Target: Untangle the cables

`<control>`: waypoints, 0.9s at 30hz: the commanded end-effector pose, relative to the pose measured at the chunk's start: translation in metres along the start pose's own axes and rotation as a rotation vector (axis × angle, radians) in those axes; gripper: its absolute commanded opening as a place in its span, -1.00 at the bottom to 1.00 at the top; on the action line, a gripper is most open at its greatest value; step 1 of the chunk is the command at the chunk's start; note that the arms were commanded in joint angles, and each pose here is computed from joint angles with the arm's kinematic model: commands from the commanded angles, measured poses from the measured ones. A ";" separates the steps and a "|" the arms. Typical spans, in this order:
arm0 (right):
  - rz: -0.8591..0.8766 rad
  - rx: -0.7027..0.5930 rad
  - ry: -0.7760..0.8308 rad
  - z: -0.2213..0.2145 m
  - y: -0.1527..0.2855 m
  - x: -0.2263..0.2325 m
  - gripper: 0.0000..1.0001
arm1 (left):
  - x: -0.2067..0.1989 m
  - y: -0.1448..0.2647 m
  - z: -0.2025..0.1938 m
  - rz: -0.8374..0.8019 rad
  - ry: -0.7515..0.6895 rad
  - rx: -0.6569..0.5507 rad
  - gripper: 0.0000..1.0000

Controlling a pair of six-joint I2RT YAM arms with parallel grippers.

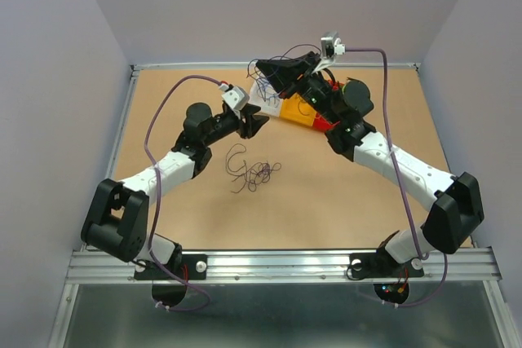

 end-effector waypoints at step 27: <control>-0.886 0.279 -0.001 -0.042 0.036 -0.234 -0.99 | 0.016 0.034 0.025 0.352 -0.064 0.076 0.54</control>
Point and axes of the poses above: each gripper's point midway between its finger pads, its own y axis back along the fingers, its own x axis along the line the jaws close on, z = x × y, the point moved 9 cm from there along y, back along the fingers, and after that the axes turned 3 degrees about -y, right-handed, at the moved point
